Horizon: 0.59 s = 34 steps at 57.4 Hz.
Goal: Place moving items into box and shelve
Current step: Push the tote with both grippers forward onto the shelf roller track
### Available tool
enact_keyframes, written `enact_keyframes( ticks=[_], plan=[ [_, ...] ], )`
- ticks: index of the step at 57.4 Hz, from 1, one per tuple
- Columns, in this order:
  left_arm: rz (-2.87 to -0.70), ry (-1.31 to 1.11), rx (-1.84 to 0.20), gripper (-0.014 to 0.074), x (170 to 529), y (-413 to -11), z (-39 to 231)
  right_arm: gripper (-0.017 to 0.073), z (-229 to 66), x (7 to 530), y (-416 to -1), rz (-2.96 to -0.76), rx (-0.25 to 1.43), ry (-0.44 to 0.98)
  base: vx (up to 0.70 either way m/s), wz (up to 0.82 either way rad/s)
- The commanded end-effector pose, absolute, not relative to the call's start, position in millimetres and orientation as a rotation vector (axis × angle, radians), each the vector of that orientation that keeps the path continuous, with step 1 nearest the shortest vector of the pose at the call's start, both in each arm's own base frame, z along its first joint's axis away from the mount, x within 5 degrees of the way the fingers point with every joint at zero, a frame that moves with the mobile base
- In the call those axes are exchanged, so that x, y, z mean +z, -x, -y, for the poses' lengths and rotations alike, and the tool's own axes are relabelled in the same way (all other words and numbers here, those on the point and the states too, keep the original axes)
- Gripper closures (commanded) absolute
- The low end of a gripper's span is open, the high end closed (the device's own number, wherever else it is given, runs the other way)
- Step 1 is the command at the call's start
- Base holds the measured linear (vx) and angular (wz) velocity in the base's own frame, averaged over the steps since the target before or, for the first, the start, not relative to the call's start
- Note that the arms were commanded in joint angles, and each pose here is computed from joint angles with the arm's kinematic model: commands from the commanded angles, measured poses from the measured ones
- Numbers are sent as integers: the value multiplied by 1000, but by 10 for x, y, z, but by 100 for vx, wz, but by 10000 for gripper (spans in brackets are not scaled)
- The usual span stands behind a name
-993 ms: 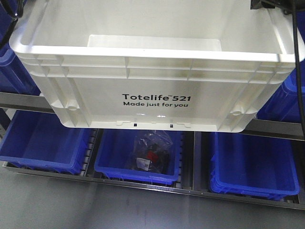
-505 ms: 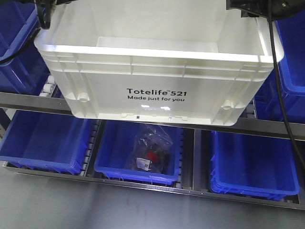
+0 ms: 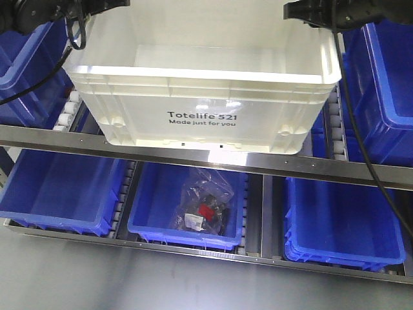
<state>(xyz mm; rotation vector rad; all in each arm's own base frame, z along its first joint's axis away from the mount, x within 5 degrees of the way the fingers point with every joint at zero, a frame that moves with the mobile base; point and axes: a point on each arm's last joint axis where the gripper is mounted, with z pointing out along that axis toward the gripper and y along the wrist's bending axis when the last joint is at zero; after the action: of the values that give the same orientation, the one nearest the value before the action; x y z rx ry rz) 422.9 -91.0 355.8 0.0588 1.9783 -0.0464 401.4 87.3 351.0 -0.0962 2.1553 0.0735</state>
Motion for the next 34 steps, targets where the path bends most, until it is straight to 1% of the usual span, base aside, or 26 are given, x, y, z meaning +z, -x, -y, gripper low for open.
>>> enact_keyframes(
  ticks=[1,11,22,34],
  plan=[
    [-1697,-130,-117,592,4079,-4143,921,564,-931,4038,-3955,-1854,132,137,0,0],
    [-1641,-161,-158,592,3999,-4253,966,564,-957,3979,-4037,-1824,125,157,0,0],
    [-1660,-171,-162,592,3850,-4383,1004,564,-992,3894,-4127,-1803,138,167,0,0],
    [-1605,-159,-156,592,4026,-4503,1023,564,-1017,3862,-4178,-1774,152,173,0,0]
  ],
)
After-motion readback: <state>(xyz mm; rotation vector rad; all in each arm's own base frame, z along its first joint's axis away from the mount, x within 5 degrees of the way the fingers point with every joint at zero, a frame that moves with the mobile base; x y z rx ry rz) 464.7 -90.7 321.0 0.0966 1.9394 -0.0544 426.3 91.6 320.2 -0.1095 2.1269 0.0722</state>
